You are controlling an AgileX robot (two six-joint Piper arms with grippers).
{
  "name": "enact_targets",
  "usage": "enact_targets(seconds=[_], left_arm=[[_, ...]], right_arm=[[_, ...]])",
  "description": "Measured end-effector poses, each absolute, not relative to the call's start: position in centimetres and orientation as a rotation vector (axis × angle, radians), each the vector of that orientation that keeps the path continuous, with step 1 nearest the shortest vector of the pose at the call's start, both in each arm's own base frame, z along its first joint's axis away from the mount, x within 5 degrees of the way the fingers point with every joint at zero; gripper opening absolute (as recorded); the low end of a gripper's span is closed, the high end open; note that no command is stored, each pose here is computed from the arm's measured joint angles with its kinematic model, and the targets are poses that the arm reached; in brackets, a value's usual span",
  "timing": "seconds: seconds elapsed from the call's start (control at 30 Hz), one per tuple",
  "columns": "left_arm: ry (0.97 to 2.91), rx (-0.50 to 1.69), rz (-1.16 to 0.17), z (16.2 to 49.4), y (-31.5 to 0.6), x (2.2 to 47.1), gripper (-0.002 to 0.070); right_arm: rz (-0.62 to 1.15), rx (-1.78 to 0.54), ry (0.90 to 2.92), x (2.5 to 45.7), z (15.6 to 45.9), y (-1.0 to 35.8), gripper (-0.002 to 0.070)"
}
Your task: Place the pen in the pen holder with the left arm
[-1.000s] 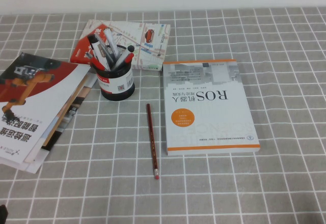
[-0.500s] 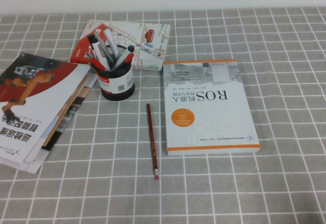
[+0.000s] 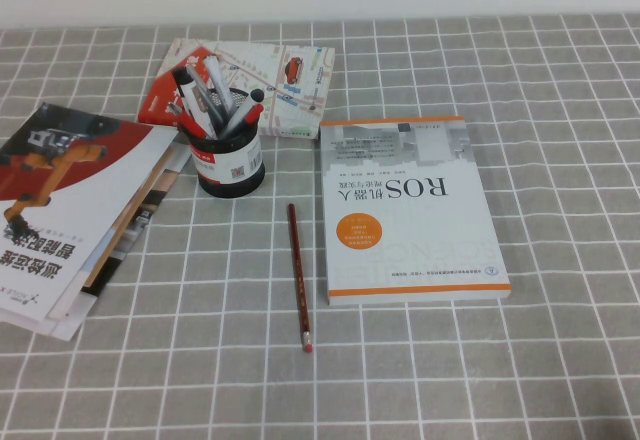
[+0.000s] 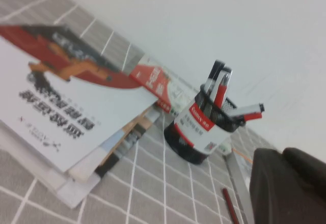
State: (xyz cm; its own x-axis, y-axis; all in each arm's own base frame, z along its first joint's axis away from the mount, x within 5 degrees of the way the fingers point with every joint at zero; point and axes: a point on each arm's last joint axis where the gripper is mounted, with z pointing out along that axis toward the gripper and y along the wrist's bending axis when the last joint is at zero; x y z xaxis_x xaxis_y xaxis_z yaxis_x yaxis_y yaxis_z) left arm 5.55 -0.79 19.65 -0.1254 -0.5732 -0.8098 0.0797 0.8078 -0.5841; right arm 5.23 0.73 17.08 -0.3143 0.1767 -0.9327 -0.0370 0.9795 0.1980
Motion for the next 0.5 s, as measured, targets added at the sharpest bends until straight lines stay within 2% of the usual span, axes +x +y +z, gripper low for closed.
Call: enact_targets(seconds=[0.17,0.3,0.5], left_arm=[[1.690,-0.421,-0.577,22.2,-0.8,5.2,-0.0002],[1.867,-0.428,-0.515,24.3,-1.0,6.0,-0.0002],[2.144,-0.282,-0.391,27.6,-1.7,8.6,-0.0002]], right_arm=[[0.214,0.101,1.880,5.2,17.1,0.7,-0.0014],[0.214,0.101,1.880,5.2,17.1,0.7,-0.0014],[0.214,0.101,1.880,5.2,17.1,0.7,-0.0014]])
